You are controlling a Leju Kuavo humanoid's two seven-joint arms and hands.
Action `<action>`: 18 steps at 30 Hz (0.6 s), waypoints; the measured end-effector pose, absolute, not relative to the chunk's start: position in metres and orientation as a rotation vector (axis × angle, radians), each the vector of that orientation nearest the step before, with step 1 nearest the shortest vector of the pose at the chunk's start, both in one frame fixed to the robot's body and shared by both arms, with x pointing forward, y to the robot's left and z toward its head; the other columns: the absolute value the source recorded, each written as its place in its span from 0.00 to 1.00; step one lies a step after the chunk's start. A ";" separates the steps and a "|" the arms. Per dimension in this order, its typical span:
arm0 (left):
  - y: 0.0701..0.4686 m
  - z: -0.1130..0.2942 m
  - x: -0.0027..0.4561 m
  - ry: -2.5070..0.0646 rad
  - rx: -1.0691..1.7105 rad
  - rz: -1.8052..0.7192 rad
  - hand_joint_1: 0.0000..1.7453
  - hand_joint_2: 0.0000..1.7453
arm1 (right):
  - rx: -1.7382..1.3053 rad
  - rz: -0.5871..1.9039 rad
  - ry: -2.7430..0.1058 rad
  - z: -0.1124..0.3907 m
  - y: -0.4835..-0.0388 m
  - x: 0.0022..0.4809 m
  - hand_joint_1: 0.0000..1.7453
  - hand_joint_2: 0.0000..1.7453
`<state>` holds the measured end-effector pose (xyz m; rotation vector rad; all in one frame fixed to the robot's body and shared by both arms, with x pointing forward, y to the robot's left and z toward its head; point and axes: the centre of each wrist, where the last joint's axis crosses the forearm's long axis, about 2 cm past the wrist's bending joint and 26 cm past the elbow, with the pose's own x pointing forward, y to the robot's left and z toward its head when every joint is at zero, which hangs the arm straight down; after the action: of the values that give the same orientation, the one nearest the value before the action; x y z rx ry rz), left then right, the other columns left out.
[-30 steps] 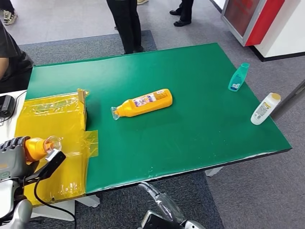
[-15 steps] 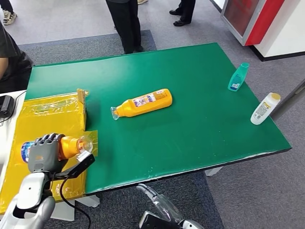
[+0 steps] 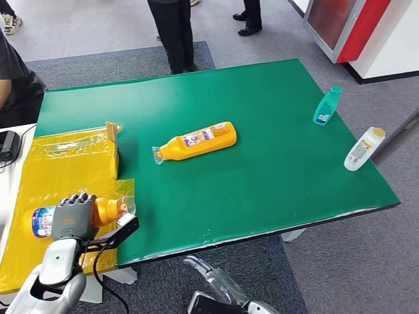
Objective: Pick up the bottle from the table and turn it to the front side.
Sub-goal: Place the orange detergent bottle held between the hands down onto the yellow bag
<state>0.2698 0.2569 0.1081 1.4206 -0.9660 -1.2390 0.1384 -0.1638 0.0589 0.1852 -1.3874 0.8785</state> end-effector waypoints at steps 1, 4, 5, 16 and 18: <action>0.257 0.108 0.270 -0.962 1.419 -1.243 0.21 1.00 | 0.186 0.880 -1.386 0.059 -0.164 0.139 0.00 1.00; 0.256 0.106 0.270 -0.954 1.413 -1.252 0.02 1.00 | 0.189 0.884 -1.382 0.058 -0.164 0.139 0.00 1.00; 0.256 0.106 0.269 -0.954 1.411 -1.254 0.00 1.00 | 0.190 0.885 -1.380 0.058 -0.164 0.139 0.00 1.00; 0.254 0.104 0.270 -0.966 1.381 -1.269 0.00 1.00 | 0.200 0.895 -1.368 0.055 -0.163 0.139 0.00 1.00; 0.253 0.103 0.270 -0.966 1.378 -1.269 0.00 1.00 | 0.200 0.896 -1.367 0.055 -0.163 0.139 0.00 1.00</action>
<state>0.2697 0.2532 0.1035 1.3780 -0.9662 -1.2692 0.1390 -0.1629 0.0550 0.2000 -1.3668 0.8960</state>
